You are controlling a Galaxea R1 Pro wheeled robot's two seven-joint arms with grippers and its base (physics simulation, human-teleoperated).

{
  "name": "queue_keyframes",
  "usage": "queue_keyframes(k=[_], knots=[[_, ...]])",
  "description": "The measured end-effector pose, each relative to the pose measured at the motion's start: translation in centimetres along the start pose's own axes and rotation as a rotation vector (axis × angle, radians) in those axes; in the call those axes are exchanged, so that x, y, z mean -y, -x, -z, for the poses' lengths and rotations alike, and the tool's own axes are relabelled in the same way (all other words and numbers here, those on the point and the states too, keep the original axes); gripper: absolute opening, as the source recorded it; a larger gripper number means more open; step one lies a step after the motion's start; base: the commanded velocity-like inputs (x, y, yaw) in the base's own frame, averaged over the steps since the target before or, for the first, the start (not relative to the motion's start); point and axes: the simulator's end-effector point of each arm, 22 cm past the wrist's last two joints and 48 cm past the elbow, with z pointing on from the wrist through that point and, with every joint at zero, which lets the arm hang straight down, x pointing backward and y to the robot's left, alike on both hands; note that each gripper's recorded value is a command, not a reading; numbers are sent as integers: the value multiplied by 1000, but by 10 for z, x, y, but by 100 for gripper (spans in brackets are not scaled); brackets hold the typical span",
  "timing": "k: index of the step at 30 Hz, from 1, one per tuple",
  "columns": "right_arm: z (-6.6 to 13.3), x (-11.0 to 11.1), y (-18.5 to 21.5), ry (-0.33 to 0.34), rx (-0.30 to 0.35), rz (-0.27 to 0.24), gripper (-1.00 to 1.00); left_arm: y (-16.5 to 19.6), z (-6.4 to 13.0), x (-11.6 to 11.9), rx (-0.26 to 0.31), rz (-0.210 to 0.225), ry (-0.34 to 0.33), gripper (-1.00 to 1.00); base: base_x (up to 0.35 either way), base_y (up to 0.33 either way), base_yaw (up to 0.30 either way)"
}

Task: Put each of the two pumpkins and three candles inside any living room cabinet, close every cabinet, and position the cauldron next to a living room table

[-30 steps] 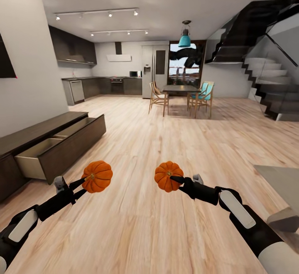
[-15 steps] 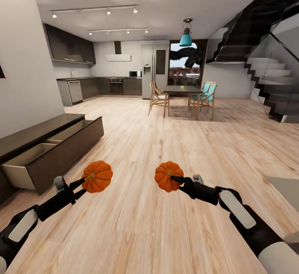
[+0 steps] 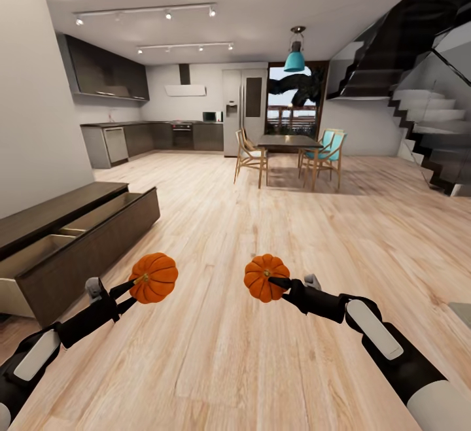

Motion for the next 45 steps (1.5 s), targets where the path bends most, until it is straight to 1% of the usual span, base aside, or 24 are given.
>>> queue_keyframes(k=[22,27,38,45], knots=[[0,1,0,-2,1,-2,-100,0,0,0,0,0,1,-100,337,0,0],[0,8,0,-15,1,-14,-100,0,-1,0,0,0,0,-100,337,0,0],[1,11,0,-16,2,-23,-100,-1,-1,0,0,-1,-1,-100,337,0,0],[3,13,2,-23,3,-22,-100,-5,-6,3,-9,1,-11,-100,337,0,-28]])
